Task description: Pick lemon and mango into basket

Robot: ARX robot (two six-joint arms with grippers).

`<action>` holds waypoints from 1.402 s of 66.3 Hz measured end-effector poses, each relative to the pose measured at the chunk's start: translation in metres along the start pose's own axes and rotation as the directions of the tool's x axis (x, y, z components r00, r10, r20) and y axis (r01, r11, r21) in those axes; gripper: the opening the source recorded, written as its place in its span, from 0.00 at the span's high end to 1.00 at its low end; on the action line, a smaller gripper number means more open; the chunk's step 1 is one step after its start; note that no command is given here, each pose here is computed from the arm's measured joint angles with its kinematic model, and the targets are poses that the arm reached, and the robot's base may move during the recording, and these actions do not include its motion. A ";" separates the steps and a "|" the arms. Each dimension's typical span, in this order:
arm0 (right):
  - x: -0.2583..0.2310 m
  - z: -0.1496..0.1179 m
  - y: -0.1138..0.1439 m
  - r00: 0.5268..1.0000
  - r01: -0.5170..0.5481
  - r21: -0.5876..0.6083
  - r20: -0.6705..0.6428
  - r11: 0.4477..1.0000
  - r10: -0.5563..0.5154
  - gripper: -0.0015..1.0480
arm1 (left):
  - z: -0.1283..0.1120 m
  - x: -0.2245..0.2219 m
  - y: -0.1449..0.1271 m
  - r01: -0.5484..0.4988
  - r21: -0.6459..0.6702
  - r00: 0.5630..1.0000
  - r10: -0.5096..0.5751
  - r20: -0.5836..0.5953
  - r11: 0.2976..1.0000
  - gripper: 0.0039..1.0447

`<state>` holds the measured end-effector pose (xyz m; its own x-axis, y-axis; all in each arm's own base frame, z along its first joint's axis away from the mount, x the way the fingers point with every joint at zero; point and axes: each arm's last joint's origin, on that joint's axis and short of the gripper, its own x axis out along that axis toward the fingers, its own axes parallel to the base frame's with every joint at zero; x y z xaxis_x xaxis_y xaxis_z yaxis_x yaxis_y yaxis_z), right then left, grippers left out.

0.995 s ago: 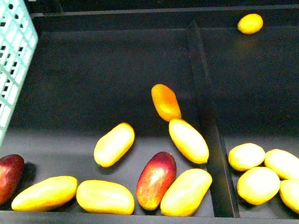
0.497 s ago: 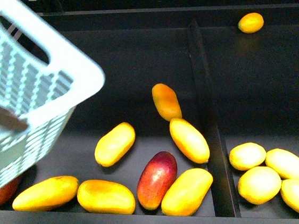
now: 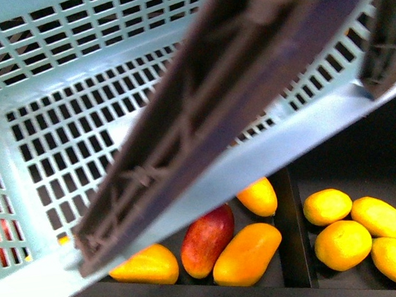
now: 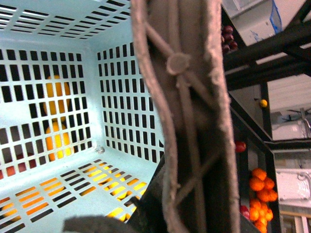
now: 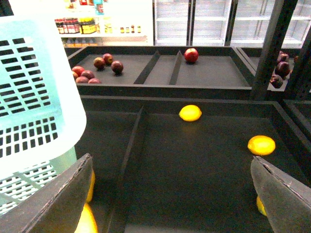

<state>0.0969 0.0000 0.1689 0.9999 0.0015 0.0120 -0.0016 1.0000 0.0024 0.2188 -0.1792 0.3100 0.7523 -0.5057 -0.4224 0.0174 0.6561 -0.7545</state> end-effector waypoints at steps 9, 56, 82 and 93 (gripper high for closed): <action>0.000 0.000 0.000 1.000 0.001 0.000 0.000 1.000 -0.001 0.08 | -0.001 0.000 -0.001 0.000 0.004 1.000 0.000 -0.002 1.000 0.96; 0.049 -0.028 -0.035 0.738 0.287 0.201 -0.670 0.937 -0.083 0.08 | -0.001 0.000 -0.001 -0.004 0.001 1.000 0.004 0.004 1.000 0.96; 0.138 -0.106 -0.061 0.472 0.562 0.198 -0.874 0.803 -0.115 0.08 | -0.001 0.000 -0.001 -0.004 0.001 1.000 0.004 0.003 1.000 0.96; 0.147 -0.134 -0.062 0.394 0.630 0.185 -0.913 0.755 -0.105 0.08 | -0.001 0.000 -0.001 -0.003 0.001 1.000 0.003 0.003 1.000 0.96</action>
<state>0.2458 -0.0617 0.0367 0.4049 -0.1022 -0.9086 0.6262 0.7551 0.1941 0.2181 -0.1805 0.3096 0.7542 -0.5020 -0.4233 0.0158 0.6584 -0.7525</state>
